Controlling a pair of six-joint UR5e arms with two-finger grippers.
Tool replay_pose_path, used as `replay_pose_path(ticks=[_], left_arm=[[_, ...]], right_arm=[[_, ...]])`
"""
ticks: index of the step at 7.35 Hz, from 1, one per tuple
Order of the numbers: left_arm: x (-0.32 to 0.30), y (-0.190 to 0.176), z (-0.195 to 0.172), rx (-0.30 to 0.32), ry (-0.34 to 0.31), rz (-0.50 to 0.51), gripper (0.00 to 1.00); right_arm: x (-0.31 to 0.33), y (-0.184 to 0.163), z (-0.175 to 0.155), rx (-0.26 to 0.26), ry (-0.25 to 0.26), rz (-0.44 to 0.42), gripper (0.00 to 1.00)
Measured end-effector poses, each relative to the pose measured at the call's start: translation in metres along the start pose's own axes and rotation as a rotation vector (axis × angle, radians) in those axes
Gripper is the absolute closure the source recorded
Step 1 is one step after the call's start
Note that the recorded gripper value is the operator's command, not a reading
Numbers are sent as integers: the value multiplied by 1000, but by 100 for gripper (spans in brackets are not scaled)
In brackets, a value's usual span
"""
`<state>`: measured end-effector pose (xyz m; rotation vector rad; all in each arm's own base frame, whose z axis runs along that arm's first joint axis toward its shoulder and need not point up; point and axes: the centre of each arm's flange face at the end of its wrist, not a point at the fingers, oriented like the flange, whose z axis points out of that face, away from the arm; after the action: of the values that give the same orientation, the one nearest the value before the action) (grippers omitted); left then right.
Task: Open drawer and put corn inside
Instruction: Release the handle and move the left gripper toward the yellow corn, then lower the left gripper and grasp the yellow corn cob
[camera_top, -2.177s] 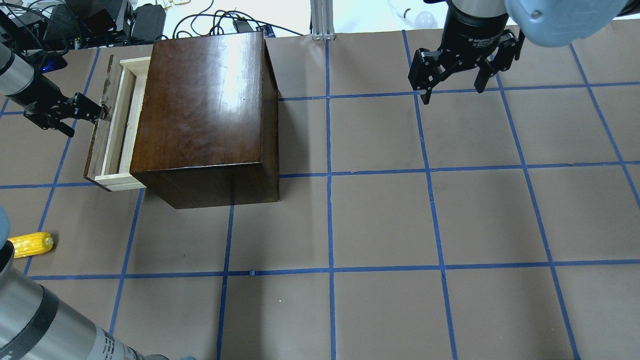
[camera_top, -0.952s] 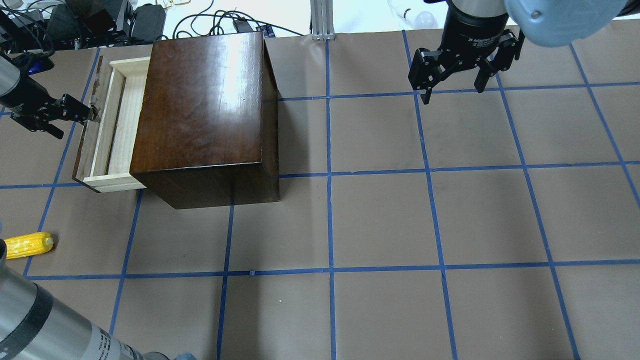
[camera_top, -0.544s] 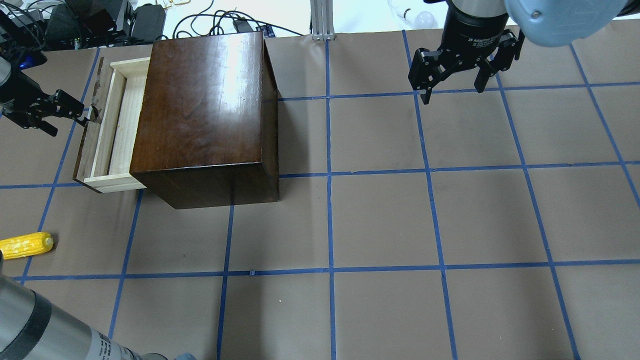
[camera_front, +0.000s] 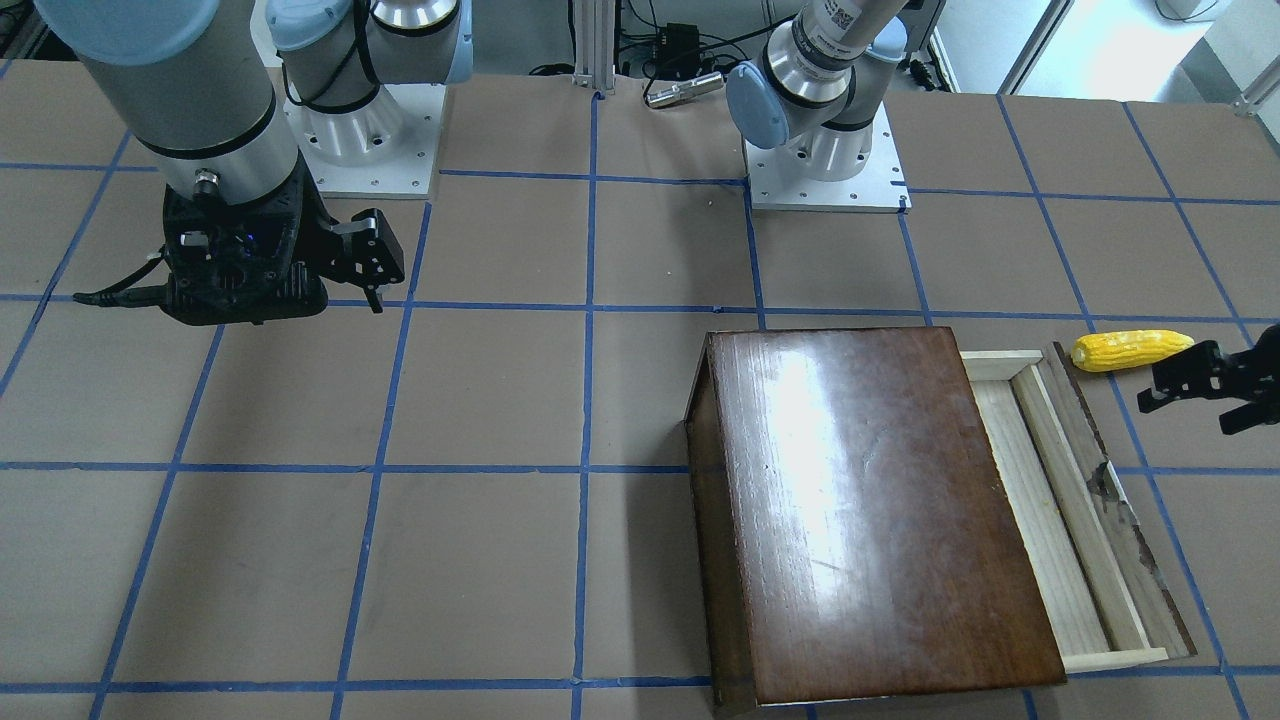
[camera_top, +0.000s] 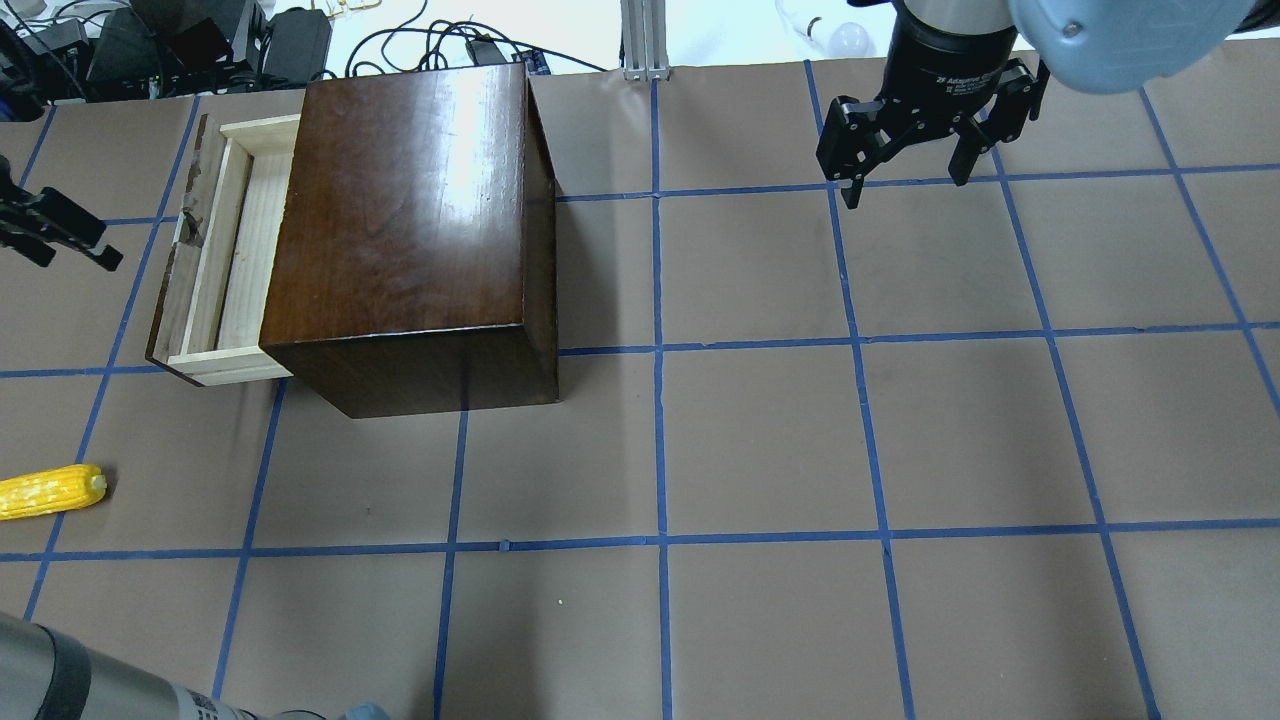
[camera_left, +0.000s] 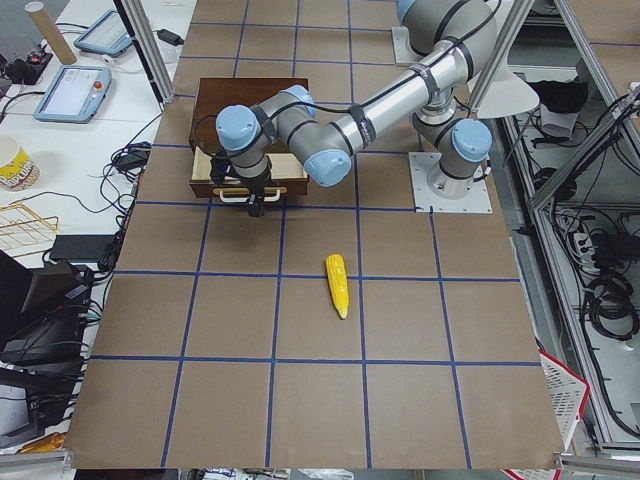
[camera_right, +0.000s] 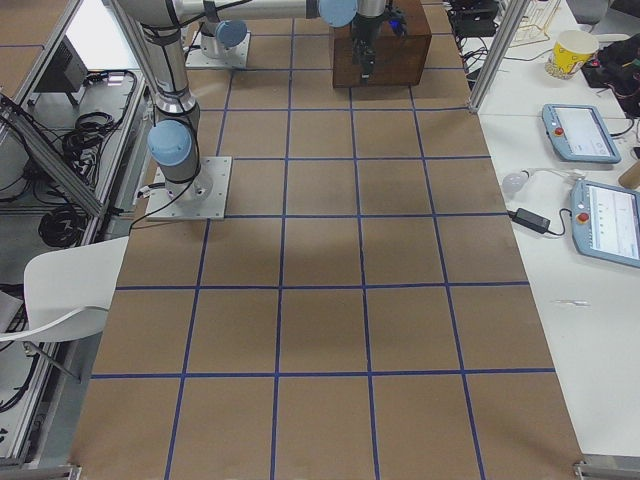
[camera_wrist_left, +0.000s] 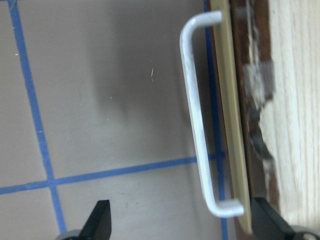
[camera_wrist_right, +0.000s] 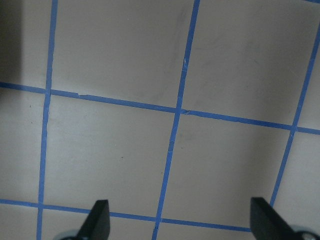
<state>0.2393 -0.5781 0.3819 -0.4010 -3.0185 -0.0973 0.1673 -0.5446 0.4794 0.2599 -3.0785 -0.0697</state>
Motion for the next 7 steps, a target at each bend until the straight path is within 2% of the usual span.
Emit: replay_pose_path(ticks=[2, 3, 5, 7], left_arm=[[-5, 44, -14, -107, -17, 210, 0], [-20, 77, -12, -126, 6, 318, 0], [-61, 151, 14, -94, 79, 445, 0], [-76, 194, 70, -60, 60, 566, 0]], right_arm=[[0, 0, 0, 0, 0, 0, 0], [0, 0, 0, 0, 0, 0, 0], [0, 0, 0, 0, 0, 0, 0], [0, 0, 0, 1, 0, 0, 0]])
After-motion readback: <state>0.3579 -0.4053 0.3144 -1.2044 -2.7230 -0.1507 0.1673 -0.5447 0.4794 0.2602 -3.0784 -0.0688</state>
